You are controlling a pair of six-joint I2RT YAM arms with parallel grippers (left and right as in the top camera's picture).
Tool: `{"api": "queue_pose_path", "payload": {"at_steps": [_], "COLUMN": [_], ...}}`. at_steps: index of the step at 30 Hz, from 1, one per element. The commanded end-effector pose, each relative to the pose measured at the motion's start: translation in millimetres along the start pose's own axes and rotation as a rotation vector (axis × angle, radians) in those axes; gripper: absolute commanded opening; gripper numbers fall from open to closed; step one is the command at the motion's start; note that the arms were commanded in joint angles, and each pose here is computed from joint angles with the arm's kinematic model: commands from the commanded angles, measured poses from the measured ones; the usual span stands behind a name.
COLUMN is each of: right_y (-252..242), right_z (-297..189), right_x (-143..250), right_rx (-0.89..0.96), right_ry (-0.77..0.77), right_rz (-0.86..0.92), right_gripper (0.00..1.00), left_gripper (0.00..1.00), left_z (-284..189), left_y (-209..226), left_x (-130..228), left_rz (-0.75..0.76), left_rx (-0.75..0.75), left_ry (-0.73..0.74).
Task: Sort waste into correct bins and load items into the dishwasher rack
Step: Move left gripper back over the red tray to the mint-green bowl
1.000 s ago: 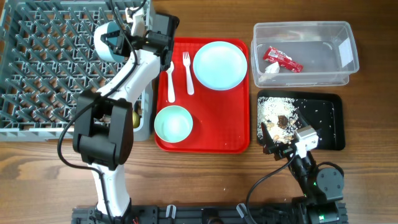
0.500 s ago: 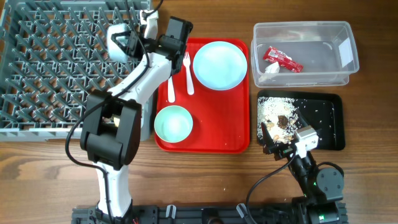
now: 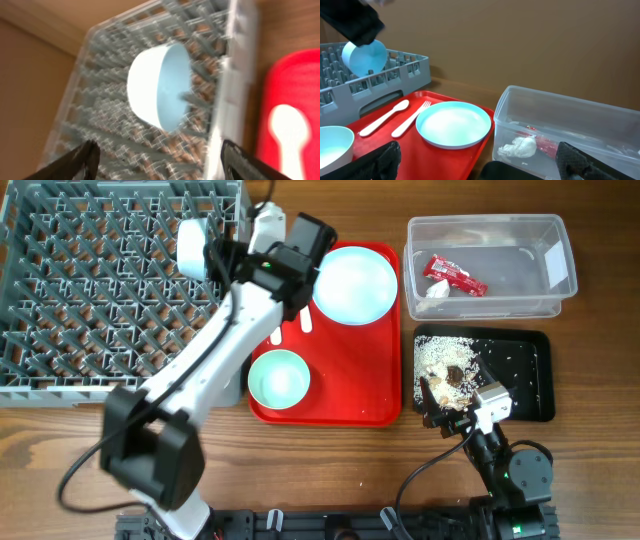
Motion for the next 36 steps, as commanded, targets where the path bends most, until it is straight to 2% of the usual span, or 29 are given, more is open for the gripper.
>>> {"api": "queue_pose_path", "payload": {"at_steps": [1, 2, 5, 7, 14, 21, 25, 29, 36], "right_y": [0, 0, 0, 0, 0, 0, 0, 0, 0], "right_z": [0, 0, 0, 0, 0, 0, 0, 0, 0], "right_x": [2, 2, 2, 2, 2, 2, 2, 2, 2], "right_rx": [-0.010, -0.010, -0.010, -0.010, -0.010, -0.010, -0.010, -0.010, -0.010], "right_ry": [-0.004, -0.004, -0.004, -0.004, -0.004, -0.004, -0.004, -0.004, -0.004], "right_rz": [0.013, 0.013, 0.013, 0.013, 0.013, 0.013, 0.013, 0.012, 0.013], "right_gripper": [1.00, 1.00, 1.00, 1.00, 1.00, 1.00, 1.00, 1.00, 1.00], "left_gripper": [0.68, 0.58, 0.16, 0.04, 0.04, 0.04, 0.04, 0.04, 0.06], "left_z": [-12, -10, 10, 28, 94, 121, 118, 105, 51], "left_y": [16, 22, 49, 58, 76, 54, 45, 55, 72], "left_x": [4, 3, 0, -1, 1, -1, 4, 3, 8], "left_rz": [-0.277, -0.297, -0.393, -0.440, -0.594, -0.576, -0.551, -0.535, -0.491], "left_rx": [0.289, 0.293, 0.260, 0.262, 0.348, 0.513, 0.555, 0.557, 0.602], "left_ry": [0.072, 0.074, 0.073, 0.090, 0.133, 0.138, 0.179, 0.164, 0.175]}}
Point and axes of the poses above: each gripper's point midway between its finger pads, its own z axis out along the fingers, its own y axis along the line the jaws close on, x = y × z, the point moved 8 cm from there along -z, back along the fingers, and after that the axes turned 6 degrees about z, right-handed, at the moved point
